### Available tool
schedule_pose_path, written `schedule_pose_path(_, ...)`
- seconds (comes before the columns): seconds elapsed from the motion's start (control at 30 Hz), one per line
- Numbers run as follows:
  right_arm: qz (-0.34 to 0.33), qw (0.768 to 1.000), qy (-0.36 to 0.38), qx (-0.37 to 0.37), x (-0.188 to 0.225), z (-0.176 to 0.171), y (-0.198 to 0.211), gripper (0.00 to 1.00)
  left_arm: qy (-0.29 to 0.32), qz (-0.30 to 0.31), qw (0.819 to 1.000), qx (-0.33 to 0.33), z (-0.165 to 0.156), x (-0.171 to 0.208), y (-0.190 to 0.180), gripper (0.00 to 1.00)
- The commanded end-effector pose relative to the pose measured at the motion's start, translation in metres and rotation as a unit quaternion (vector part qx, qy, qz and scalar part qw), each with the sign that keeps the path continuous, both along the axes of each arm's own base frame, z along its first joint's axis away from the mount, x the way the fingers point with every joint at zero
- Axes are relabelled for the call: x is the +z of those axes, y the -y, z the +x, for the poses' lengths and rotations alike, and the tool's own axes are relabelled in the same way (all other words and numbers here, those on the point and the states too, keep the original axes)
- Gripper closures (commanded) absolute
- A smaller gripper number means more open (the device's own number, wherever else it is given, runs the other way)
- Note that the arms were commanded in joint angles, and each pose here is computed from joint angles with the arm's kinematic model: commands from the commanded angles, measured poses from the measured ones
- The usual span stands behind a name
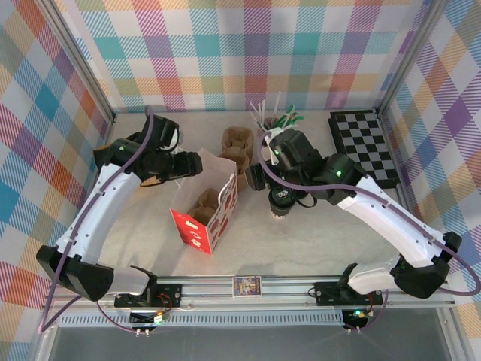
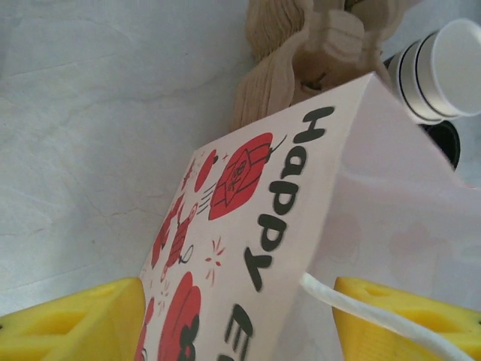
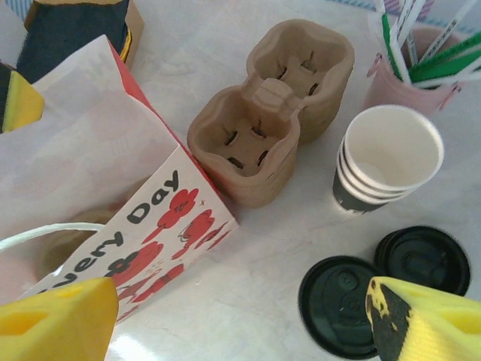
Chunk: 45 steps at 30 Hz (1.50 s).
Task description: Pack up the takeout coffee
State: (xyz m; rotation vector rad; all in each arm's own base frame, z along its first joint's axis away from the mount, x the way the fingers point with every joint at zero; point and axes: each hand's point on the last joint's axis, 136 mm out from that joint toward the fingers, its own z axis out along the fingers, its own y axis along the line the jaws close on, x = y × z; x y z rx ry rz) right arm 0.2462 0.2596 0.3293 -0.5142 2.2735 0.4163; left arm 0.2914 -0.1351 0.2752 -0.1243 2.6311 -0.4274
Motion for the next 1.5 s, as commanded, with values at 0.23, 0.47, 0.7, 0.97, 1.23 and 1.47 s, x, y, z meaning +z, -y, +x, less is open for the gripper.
schedule_pose_path(0.23,-0.005,0.996,-0.085,0.003,-0.011,-0.018,-0.004,0.15,-0.076,0.063,0.995,-0.014,-0.026,-0.008,-0.014,0.41)
schedule_pose_path(0.47,0.003,0.996,-0.094,0.009,-0.016,-0.015,-0.014,0.15,-0.099,0.084,0.991,-0.03,-0.03,-0.019,-0.017,0.41)
schedule_pose_path(0.7,0.015,0.997,-0.081,0.006,-0.011,-0.007,-0.022,0.18,-0.097,0.093,0.991,-0.023,-0.037,-0.023,-0.023,0.6)
schedule_pose_path(0.97,0.033,0.996,-0.08,-0.009,-0.01,-0.01,-0.016,0.2,-0.077,0.08,0.994,-0.021,-0.039,-0.022,-0.023,0.87)
schedule_pose_path(1.23,0.047,0.996,-0.074,-0.011,-0.004,-0.014,-0.011,0.24,0.003,0.081,0.997,-0.005,-0.045,0.002,-0.033,1.0)
schedule_pose_path(1.47,0.062,0.995,-0.075,0.005,-0.005,-0.017,-0.018,0.26,0.097,0.097,0.99,0.0,-0.063,0.015,-0.043,1.0)
